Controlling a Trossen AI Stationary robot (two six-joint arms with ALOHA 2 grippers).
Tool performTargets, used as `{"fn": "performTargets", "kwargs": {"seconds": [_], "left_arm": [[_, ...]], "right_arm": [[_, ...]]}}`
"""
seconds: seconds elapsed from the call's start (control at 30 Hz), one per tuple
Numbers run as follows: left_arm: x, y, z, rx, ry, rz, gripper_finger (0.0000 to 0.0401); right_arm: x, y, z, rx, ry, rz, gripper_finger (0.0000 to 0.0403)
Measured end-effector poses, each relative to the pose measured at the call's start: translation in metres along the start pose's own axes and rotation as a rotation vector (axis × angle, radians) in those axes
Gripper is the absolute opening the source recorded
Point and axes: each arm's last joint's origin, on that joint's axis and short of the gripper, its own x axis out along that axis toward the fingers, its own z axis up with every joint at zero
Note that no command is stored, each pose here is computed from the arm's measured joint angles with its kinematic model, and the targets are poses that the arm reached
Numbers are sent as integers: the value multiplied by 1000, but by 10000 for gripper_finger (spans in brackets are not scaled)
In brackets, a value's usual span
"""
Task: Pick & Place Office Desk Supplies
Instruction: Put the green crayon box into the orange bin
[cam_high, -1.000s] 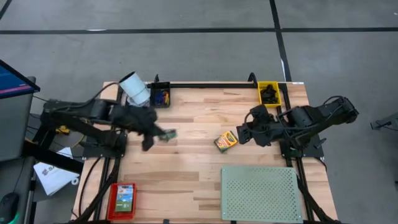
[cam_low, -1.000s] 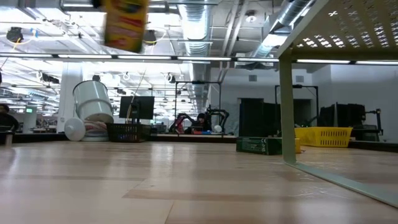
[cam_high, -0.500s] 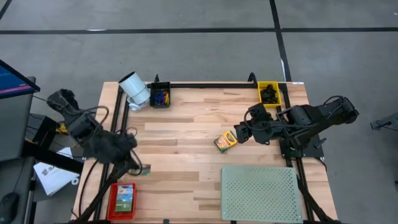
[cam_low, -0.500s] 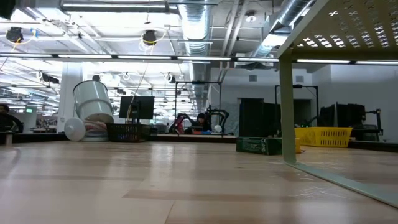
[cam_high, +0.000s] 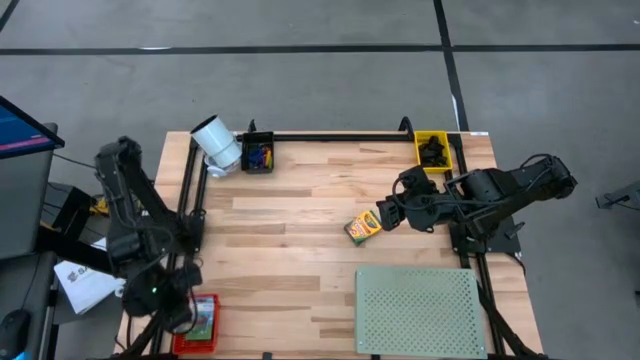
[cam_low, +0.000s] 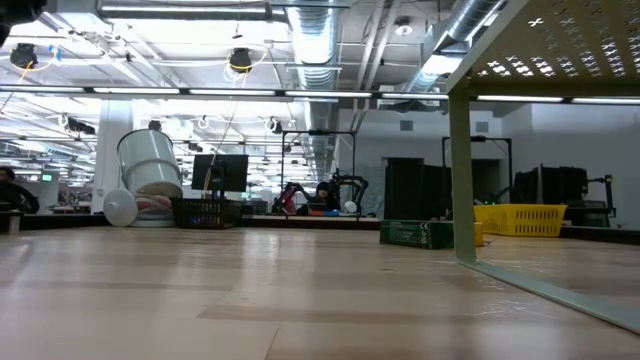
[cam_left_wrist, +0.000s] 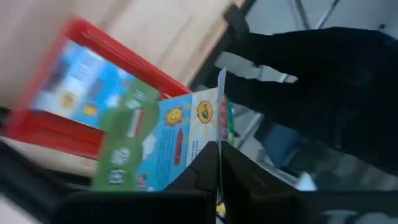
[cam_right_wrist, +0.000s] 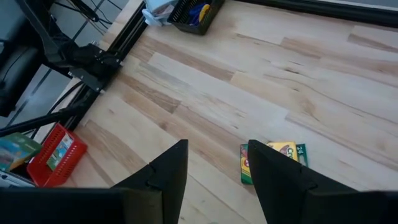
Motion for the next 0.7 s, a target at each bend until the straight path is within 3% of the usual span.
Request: {"fn": "performTargets", "kwargs": {"seconds": [0.17, 0.43, 0.7], "left_arm": [[25, 3, -18, -30, -41, -66, 0], [69, 4, -39, 1, -116, -21, 0], [94, -1, -53, 6, -153, -85, 0]], "right_arm": [[0, 0, 0, -23, 1, 0, 163], [0, 0, 0, -22, 1, 0, 163], [0, 0, 0, -13, 4, 1, 163]]}}
